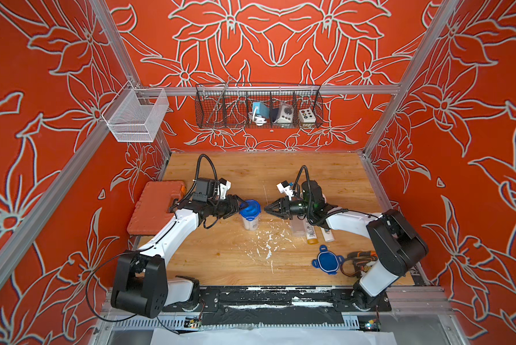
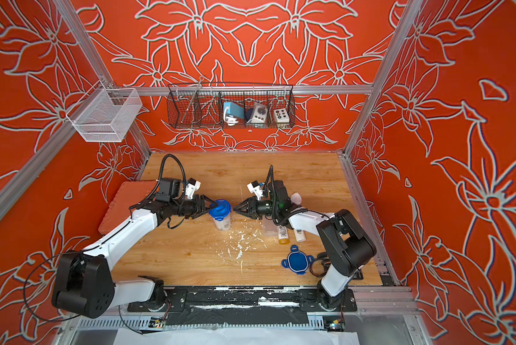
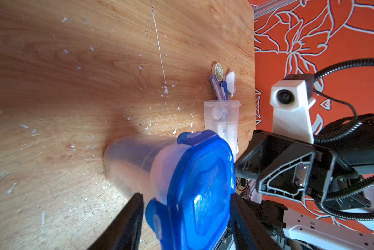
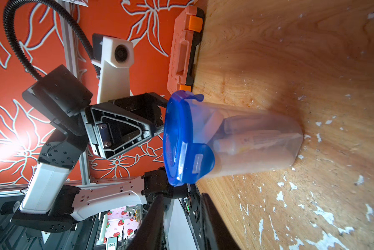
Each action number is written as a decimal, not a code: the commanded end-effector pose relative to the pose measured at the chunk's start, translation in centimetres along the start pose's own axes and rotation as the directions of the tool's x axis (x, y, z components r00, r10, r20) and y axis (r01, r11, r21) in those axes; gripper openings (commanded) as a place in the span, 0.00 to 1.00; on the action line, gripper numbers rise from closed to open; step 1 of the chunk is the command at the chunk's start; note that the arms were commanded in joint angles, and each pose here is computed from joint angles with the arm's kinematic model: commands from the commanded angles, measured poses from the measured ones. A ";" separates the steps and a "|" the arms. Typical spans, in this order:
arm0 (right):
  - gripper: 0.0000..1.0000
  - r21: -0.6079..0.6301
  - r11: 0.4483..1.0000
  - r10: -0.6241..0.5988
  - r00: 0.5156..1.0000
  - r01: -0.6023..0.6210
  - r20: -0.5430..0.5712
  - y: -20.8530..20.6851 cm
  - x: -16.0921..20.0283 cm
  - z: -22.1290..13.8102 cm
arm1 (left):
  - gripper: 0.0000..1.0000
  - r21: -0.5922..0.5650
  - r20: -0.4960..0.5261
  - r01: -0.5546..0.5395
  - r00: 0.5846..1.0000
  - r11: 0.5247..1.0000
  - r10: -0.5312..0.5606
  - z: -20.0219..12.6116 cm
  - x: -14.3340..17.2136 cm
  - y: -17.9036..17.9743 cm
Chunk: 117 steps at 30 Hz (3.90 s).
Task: Take out toiletry kits
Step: Unfasten the latch on the container, then adjust the container at the center of the board.
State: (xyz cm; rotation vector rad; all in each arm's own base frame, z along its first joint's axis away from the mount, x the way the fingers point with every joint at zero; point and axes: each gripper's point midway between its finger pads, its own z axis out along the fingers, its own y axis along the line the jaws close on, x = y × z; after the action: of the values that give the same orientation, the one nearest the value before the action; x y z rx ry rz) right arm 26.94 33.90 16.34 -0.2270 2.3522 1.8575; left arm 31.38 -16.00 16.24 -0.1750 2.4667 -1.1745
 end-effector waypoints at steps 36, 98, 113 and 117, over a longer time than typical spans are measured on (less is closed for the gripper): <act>0.38 -0.192 0.978 0.076 0.996 -0.082 -0.037 -1.2 -0.4 3.6 | 0.51 -0.216 -0.064 0.079 0.993 0.973 -0.095 1.8 3.7 6.9; 0.59 0.669 0.671 -0.325 0.938 0.319 -0.121 -2.5 1.3 0.0 | 0.65 -0.286 -0.006 -0.171 0.984 0.943 0.177 1.1 -0.1 2.4; 0.61 0.705 0.657 -0.304 0.950 0.267 -0.077 -2.8 -1.1 0.7 | 0.64 -0.295 -0.031 -0.169 0.985 0.940 0.168 0.8 1.8 3.7; 0.61 0.720 0.648 -0.303 0.951 0.250 -0.057 -2.8 -2.3 0.2 | 0.63 -0.282 -0.045 -0.163 0.987 0.946 0.156 0.8 2.6 3.8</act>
State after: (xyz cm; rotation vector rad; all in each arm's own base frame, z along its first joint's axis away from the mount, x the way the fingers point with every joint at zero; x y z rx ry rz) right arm 28.09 34.13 13.81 -0.4477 2.6024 0.7460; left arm 31.96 -15.69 14.99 -0.0240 2.4772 -0.7980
